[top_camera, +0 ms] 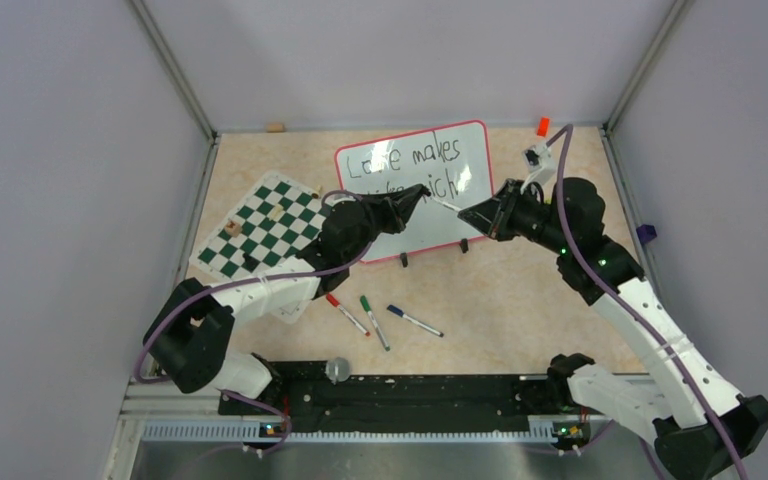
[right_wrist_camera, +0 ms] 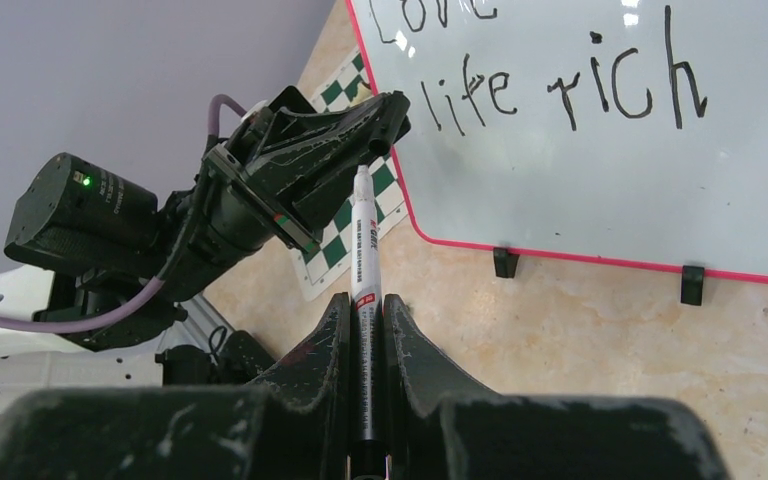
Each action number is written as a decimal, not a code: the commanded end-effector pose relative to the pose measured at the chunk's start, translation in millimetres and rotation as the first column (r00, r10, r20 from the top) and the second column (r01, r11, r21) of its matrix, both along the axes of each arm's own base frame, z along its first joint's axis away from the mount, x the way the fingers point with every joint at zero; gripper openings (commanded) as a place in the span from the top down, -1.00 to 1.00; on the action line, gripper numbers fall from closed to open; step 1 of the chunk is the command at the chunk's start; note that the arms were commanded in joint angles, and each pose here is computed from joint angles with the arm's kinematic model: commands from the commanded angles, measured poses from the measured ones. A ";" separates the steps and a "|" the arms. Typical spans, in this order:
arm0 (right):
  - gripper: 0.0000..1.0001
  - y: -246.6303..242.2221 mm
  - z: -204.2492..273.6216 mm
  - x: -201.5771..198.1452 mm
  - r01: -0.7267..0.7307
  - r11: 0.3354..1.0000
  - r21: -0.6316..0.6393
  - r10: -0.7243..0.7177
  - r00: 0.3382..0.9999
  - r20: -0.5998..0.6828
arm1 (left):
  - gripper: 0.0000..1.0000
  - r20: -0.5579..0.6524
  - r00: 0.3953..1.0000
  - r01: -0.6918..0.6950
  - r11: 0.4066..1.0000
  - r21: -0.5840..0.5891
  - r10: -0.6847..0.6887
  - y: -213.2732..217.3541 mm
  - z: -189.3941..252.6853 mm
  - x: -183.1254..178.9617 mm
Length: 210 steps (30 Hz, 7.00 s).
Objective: Write a sentence on the whiteboard
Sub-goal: Insert the whiteboard marker without the cap into the pen cap, then put down the whiteboard marker at the center of the board.
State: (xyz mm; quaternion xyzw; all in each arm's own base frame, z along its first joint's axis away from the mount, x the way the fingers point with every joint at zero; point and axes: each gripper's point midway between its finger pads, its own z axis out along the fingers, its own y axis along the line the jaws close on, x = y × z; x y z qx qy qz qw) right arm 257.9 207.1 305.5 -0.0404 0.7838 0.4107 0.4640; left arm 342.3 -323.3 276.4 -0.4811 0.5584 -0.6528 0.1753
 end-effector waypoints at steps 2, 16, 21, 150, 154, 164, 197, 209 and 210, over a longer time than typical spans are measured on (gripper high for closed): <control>1.00 -3.4 10.8 -1.4 0.001 1.000 0.000 -0.001 0.999 0.047 | 1.00 0.043 0.999 -0.004 0.999 -0.051 0.006 1.9 17.8 2.2; 1.00 2.1 10.8 9.5 -0.002 1.000 0.004 0.002 0.999 0.052 | 1.00 0.045 0.999 0.020 0.998 -0.057 -0.018 0.4 18.7 -2.4; 1.00 1.9 12.9 10.5 0.002 1.000 0.006 -0.002 0.998 0.058 | 1.00 0.042 0.999 0.028 0.998 -0.058 -0.026 0.7 16.6 -4.5; 1.00 1.9 22.0 57.5 0.253 0.963 -0.093 -0.236 0.959 0.160 | 1.00 0.247 0.957 0.157 0.988 0.007 -0.154 -44.9 62.3 -17.4; 1.00 14.2 29.6 67.2 0.289 0.946 -0.145 -0.252 0.940 0.228 | 1.00 0.312 0.932 0.201 0.979 -0.019 -0.185 -62.0 82.9 -22.5; 1.00 10.6 58.7 87.2 0.356 0.915 -0.188 -0.276 0.895 0.350 | 1.00 0.418 0.826 0.397 0.917 0.046 -0.378 -94.3 129.1 -65.2; 1.00 -25.8 -41.7 -46.7 0.076 0.976 -0.205 -0.089 0.994 -0.057 | -0.97 0.187 0.874 0.215 0.700 0.681 -0.449 23.3 42.8 -74.9; 1.00 -5.1 -109.3 -50.6 -0.031 0.992 -0.119 0.007 0.980 -0.198 | -0.88 0.221 0.880 0.008 0.479 0.878 -0.420 95.3 11.5 -77.4; 1.00 -1.7 -113.3 -49.9 -0.042 0.994 -0.101 0.020 0.977 -0.211 | -0.88 0.222 0.874 0.001 0.457 0.889 -0.433 98.2 10.4 -78.7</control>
